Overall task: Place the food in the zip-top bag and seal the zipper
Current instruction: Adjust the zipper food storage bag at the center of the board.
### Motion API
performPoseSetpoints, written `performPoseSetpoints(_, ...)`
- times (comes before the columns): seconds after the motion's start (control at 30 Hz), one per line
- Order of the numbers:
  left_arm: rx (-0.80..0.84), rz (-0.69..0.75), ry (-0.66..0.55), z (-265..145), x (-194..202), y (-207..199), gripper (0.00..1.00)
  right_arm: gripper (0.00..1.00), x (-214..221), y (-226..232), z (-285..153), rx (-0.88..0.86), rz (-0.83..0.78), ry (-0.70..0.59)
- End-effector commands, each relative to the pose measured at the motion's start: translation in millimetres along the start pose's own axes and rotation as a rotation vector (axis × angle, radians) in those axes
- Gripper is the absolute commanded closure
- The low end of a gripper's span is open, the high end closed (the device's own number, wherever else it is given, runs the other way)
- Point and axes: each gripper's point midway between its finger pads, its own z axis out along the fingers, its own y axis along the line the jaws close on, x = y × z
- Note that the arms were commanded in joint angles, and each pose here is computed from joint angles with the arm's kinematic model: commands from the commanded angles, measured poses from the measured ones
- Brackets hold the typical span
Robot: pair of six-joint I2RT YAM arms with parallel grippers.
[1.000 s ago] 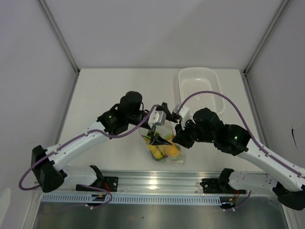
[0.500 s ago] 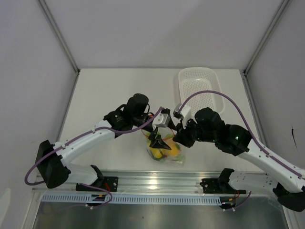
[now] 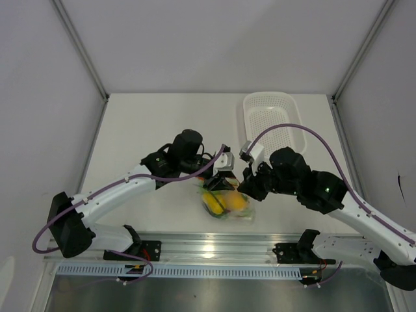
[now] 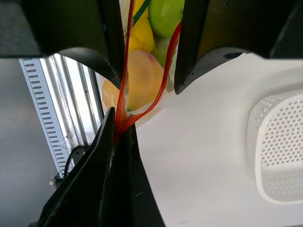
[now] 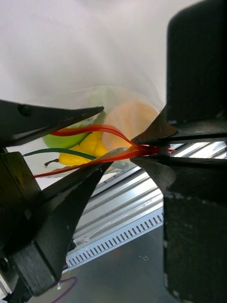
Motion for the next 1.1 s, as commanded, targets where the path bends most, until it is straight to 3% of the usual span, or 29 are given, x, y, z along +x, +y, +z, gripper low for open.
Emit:
performPoseSetpoints(0.0,-0.057,0.025,0.001,-6,-9,7,0.58,1.0,-21,0,-5,0.002,-0.026,-0.085)
performPoseSetpoints(0.13,-0.051,-0.004,0.042,-8,-4,5,0.74,1.0,-21,-4,-3,0.022,-0.021,-0.082)
performPoseSetpoints(0.3,-0.071,-0.046,0.052,-12,1,2,0.79,1.0,-21,-8,0,0.046,-0.005,-0.084)
performPoseSetpoints(0.33,-0.094,-0.053,0.051,-13,0,5,0.91,1.0,-21,-8,1,0.047,0.0,-0.086)
performPoseSetpoints(0.37,-0.117,-0.09,0.06,-13,6,7,0.99,0.94,-22,-9,2,0.05,0.005,-0.089)
performPoseSetpoints(0.43,-0.172,-0.117,0.072,-15,8,15,0.99,0.77,-22,-11,4,0.061,0.021,-0.096)
performPoseSetpoints(0.47,-0.176,-0.145,0.072,-15,9,14,0.99,0.6,-22,-12,5,0.067,0.025,-0.095)
performPoseSetpoints(0.53,-0.171,-0.187,0.083,-13,13,12,0.99,0.48,-24,-14,6,0.08,0.038,-0.108)
performPoseSetpoints(0.57,-0.164,-0.211,0.084,-13,13,10,0.99,0.35,-22,-15,6,0.089,0.058,-0.107)
performPoseSetpoints(0.6,-0.16,-0.232,0.09,-12,16,8,0.99,0.3,-22,-17,6,0.1,0.071,-0.112)
performPoseSetpoints(0.63,-0.166,-0.262,0.094,-12,18,8,0.99,0.09,-23,-24,5,0.14,0.088,-0.125)
performPoseSetpoints(0.67,-0.163,-0.274,0.093,-12,18,7,0.99,0.01,-19,-27,2,0.163,0.121,-0.138)
performPoseSetpoints(0.97,-0.104,-0.39,0.032,-11,7,-11,0.99,0.01,0,-31,-8,0.173,0.208,-0.273)
performPoseSetpoints(1.07,-0.1,-0.434,0.028,-12,6,-13,0.99,0.09,3,-23,-4,0.125,0.222,-0.289)
